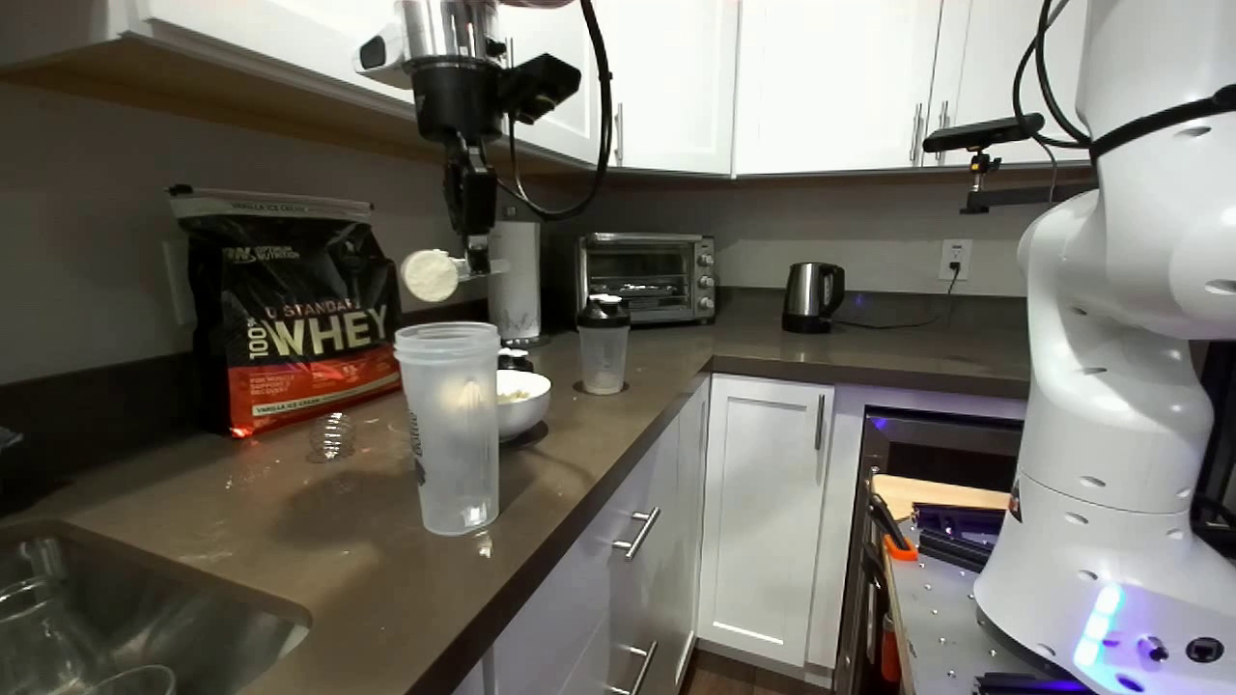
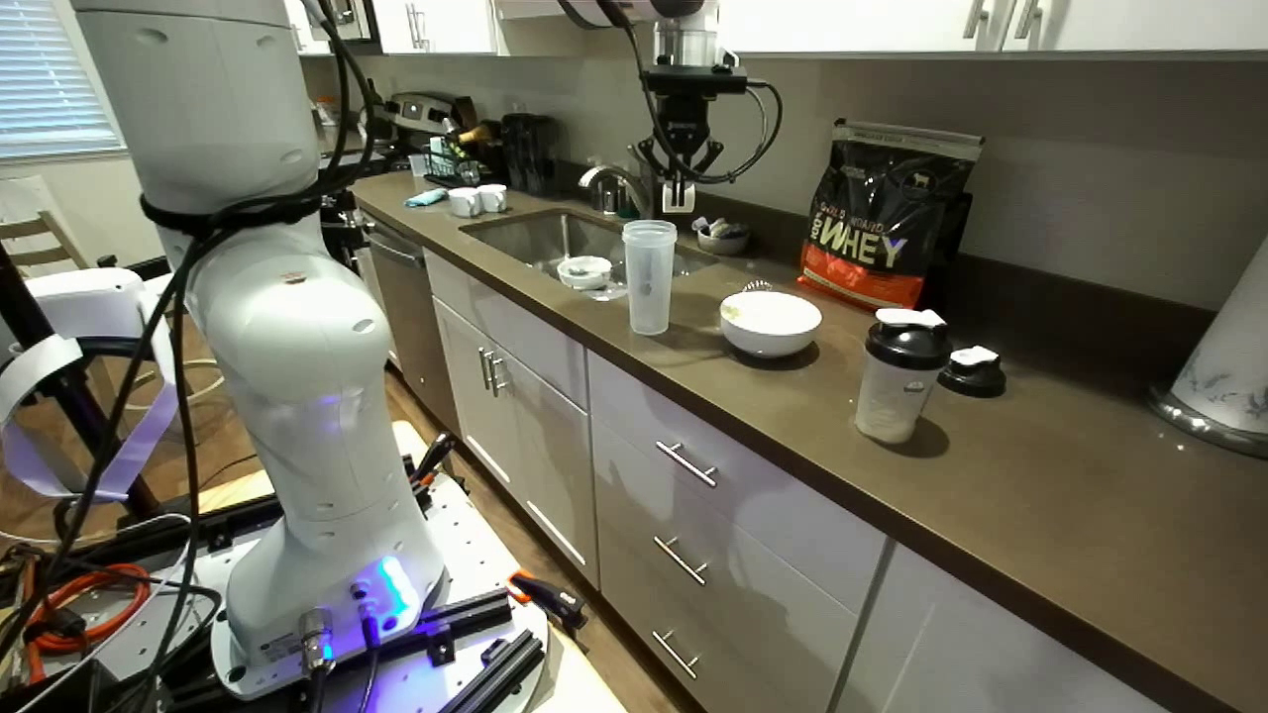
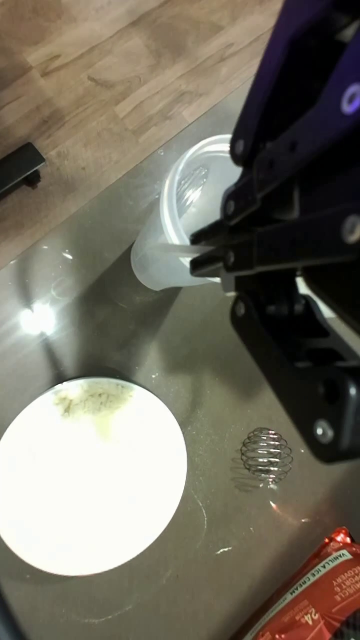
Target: Put one scoop of the contents from the white bowl into the left cup
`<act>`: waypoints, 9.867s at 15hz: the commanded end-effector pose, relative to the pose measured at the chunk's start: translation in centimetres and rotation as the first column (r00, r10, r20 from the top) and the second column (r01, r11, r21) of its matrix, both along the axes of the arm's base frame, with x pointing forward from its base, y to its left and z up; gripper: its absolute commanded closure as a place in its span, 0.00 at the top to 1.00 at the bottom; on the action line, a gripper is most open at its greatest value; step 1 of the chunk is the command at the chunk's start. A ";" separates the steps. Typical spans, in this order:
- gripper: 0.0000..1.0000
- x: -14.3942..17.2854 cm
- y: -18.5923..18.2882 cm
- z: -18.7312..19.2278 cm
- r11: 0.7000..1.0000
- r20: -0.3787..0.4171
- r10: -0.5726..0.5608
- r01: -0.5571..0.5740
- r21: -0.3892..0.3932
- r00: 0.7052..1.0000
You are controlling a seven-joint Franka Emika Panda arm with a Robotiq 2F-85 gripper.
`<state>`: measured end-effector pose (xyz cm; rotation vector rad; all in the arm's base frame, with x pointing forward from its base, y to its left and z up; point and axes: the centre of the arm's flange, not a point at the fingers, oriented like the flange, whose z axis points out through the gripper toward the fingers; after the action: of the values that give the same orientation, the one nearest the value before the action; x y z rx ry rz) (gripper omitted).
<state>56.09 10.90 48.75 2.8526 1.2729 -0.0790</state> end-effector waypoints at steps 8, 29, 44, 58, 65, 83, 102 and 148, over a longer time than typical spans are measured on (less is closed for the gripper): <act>0.01 -0.9 0.4 -1.1 0.999 0.052 0.020 -0.018 -0.040 0.998; 0.01 -3.3 1.4 -0.7 0.994 0.148 0.080 -0.068 -0.085 0.986; 0.01 -3.3 2.1 -1.0 0.992 0.163 0.096 -0.080 -0.101 0.982; 0.01 -4.3 2.3 -1.6 0.987 0.195 0.128 -0.105 -0.124 0.972; 0.01 -5.1 2.5 -1.7 0.981 0.259 0.152 -0.114 -0.156 0.954; 0.01 -6.6 3.3 -2.2 0.972 0.340 0.184 -0.119 -0.203 0.922; 0.01 -7.9 3.7 -3.2 0.964 0.369 0.192 -0.103 -0.247 0.909; 0.01 -5.1 -0.9 -4.0 0.962 0.353 0.023 0.075 -0.262 0.935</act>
<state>49.13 11.02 45.08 2.4513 1.1342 0.2781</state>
